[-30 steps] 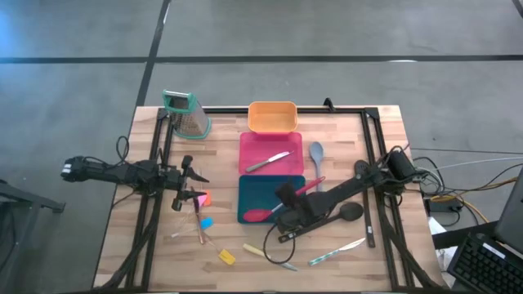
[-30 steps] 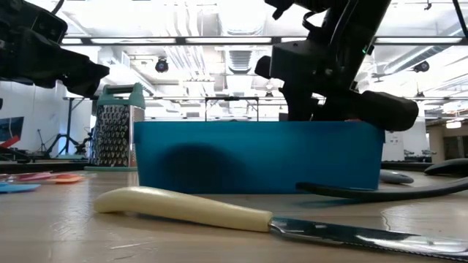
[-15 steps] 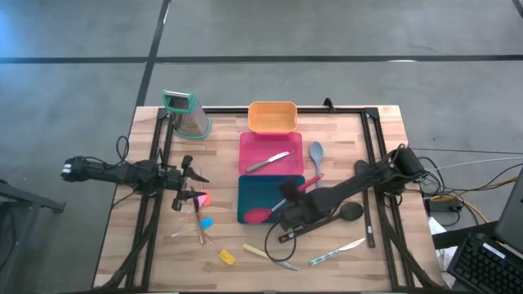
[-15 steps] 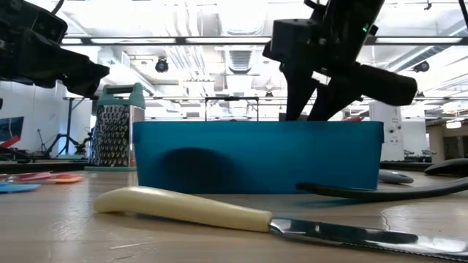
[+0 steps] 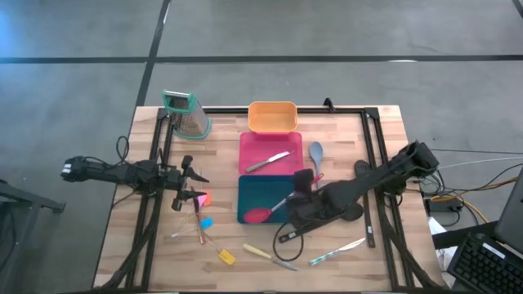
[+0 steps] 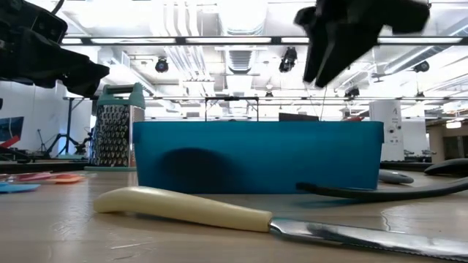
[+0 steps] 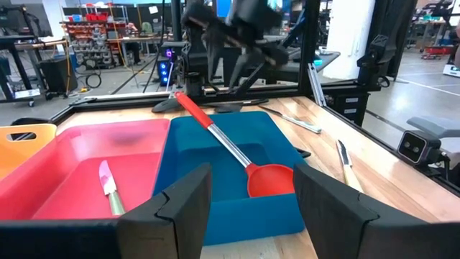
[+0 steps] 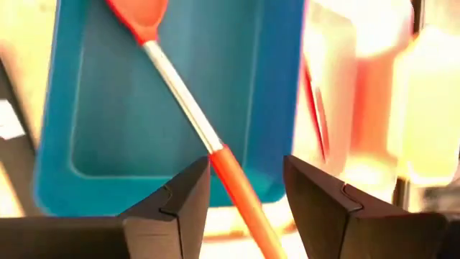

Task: Pick & Place Kitchen Items
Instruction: Put the gold knife into the red bin

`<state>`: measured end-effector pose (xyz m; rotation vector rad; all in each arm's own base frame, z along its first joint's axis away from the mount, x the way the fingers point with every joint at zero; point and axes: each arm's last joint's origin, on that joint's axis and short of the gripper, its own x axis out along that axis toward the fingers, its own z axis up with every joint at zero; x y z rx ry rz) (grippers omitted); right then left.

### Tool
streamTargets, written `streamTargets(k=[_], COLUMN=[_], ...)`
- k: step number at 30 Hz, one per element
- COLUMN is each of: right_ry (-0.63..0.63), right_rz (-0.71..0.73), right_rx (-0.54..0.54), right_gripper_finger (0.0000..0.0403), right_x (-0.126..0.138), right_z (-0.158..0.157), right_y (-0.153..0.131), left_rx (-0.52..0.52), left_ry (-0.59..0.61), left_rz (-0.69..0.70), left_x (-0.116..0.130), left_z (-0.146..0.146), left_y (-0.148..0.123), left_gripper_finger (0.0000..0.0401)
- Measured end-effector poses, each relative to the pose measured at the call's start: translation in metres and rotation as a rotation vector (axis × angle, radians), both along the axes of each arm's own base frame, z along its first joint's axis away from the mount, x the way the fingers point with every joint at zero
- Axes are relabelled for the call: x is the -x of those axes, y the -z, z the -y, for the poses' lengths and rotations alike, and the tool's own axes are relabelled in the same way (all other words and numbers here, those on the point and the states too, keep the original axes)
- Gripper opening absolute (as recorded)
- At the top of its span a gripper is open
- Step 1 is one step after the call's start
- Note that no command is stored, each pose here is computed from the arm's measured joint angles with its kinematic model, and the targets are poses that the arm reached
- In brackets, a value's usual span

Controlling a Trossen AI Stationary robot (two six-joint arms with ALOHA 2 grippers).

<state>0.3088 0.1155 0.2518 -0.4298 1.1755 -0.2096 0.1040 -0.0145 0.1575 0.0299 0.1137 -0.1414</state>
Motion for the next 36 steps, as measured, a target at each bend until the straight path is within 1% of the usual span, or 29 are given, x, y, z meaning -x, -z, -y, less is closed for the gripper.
streamTargets(k=[4, 6, 8, 10, 13, 16, 19, 22, 28, 36], right_ry=[0.101, 0.113, 0.124, 0.148, 0.150, 0.176, 0.144, 0.092, -0.050, -0.129], right_rz=[0.044, 0.068, 0.099, 0.131, 0.152, 0.177, 0.222, 0.320, 0.495, 0.627], right_rx=[-0.080, -0.141, -0.176, -0.214, -0.286, -0.326, -0.332, -0.293, -0.302, -0.301], right_gripper_finger=[0.0150, 0.0139, 0.0125, 0.0109, 0.0085, 0.0062, 0.0038, 0.0014, 0.0008, 0.0008], right_x=[0.017, 0.026, 0.035, 0.043, 0.054, 0.064, 0.076, 0.087, 0.107, 0.140], right_z=[0.006, 0.008, 0.011, 0.013, 0.016, 0.020, 0.022, 0.024, 0.030, 0.048], right_y=[-0.023, -0.034, -0.042, -0.047, -0.054, -0.061, -0.073, -0.086, -0.101, -0.097], left_rx=[0.000, 0.000, 0.000, 0.000, 0.000, 0.000, 0.000, 0.000, 0.000, 0.000], left_ry=[0.000, 0.000, 0.000, 0.000, 0.000, 0.000, 0.000, 0.000, 0.000, 0.000], left_rz=[0.000, 0.000, 0.000, 0.000, 0.000, 0.000, 0.000, 0.000, 0.000, 0.000], left_x=[0.000, 0.000, 0.000, 0.000, 0.000, 0.000, 0.000, 0.000, 0.000, 0.000], left_z=[0.000, 0.000, 0.000, 0.000, 0.000, 0.000, 0.000, 0.000, 0.000, 0.000], left_y=[0.000, 0.000, 0.000, 0.000, 0.000, 0.000, 0.000, 0.000, 0.000, 0.000], left_gripper_finger=[0.0202, 0.0202, 0.0202, 0.0202, 0.0202, 0.0202, 0.0202, 0.0202, 0.0202, 0.0202])
